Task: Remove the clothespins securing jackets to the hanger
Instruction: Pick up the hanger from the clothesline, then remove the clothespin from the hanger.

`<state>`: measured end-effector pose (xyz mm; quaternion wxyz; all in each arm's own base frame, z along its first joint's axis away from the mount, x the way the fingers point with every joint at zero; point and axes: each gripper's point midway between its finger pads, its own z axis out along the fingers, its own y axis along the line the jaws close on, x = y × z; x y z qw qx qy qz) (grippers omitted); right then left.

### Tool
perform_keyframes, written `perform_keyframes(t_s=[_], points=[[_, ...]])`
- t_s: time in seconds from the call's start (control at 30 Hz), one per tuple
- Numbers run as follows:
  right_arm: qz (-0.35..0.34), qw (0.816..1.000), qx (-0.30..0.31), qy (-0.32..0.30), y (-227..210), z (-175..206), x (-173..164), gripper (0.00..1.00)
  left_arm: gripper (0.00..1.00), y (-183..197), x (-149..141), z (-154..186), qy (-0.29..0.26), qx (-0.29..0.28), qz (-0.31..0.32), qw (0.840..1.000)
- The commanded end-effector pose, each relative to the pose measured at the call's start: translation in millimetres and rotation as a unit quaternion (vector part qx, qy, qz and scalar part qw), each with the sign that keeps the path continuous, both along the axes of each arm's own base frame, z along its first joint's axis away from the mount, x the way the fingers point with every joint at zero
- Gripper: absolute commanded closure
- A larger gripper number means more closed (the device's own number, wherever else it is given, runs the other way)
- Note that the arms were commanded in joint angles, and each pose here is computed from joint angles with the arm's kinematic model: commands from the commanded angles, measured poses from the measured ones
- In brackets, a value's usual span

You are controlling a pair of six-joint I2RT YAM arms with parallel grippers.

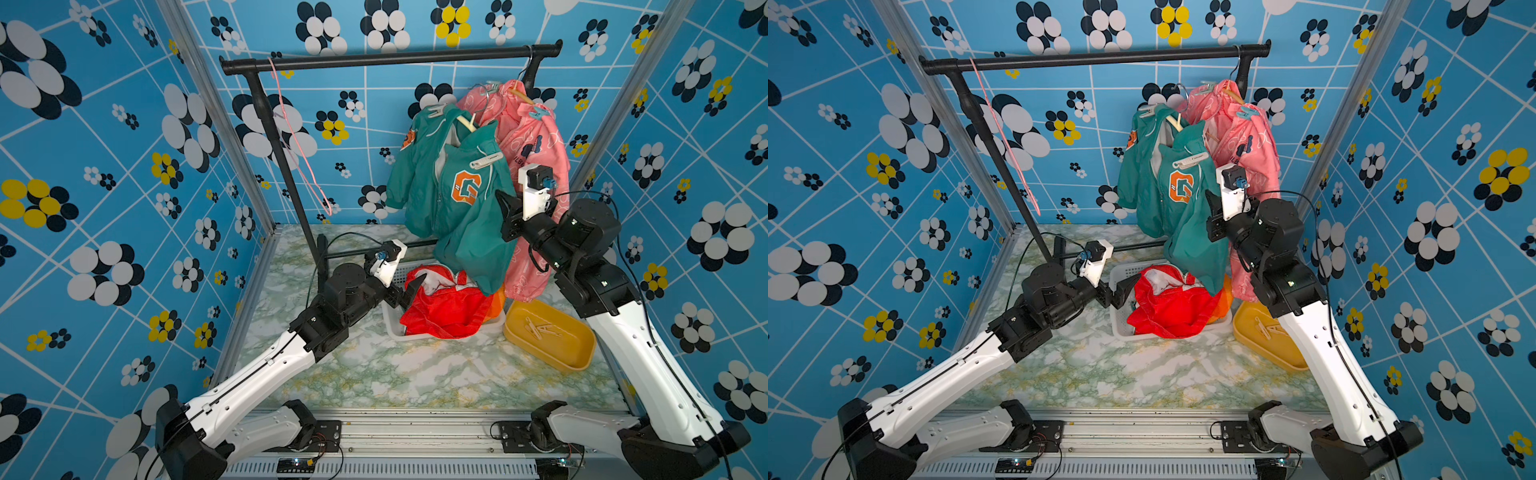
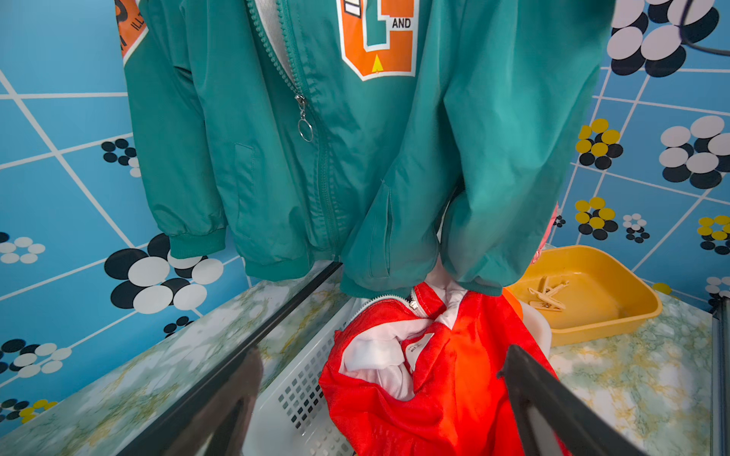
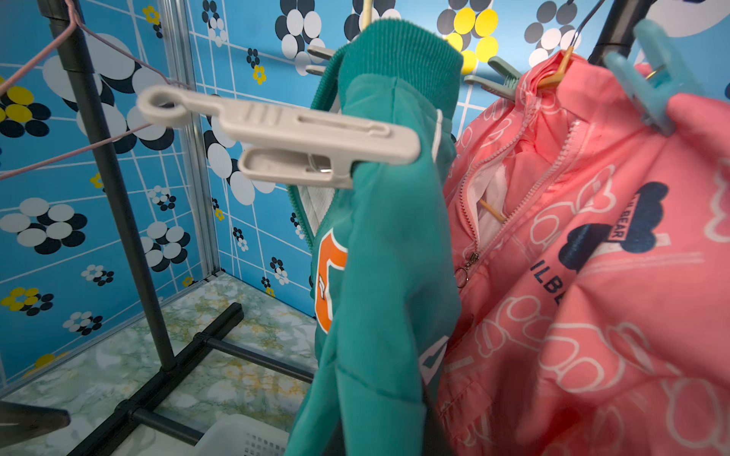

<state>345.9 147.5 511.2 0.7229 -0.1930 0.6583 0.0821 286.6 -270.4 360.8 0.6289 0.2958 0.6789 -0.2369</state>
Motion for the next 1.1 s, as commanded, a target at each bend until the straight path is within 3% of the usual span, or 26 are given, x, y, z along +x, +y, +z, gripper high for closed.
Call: perform_keyframes(t_s=[0.0,0.27,0.4,0.63,1.07], points=[[0.026,0.993,0.045,-0.105,-12.0,66.7,-54.3,1.0,0.04,0.2,-7.0,13.6,-0.026,-0.016,-0.01,0.999],[0.029,0.996,0.037,-0.078,-29.5,21.2,-97.4,1.0,0.05,17.6,-0.6,35.4,-0.049,-0.046,0.034,0.997],[0.018,0.997,0.041,-0.067,-38.1,2.7,-106.6,1.0,0.05,32.3,14.9,45.7,-0.052,-0.081,0.089,0.991],[0.017,0.998,0.032,-0.055,-48.3,-8.5,-128.3,1.0,0.08,52.0,68.2,39.3,0.013,-0.166,0.157,0.973],[0.027,0.995,0.038,-0.087,-67.7,-3.9,-181.3,1.0,0.07,10.7,164.0,19.0,0.085,-0.218,0.141,0.962]])
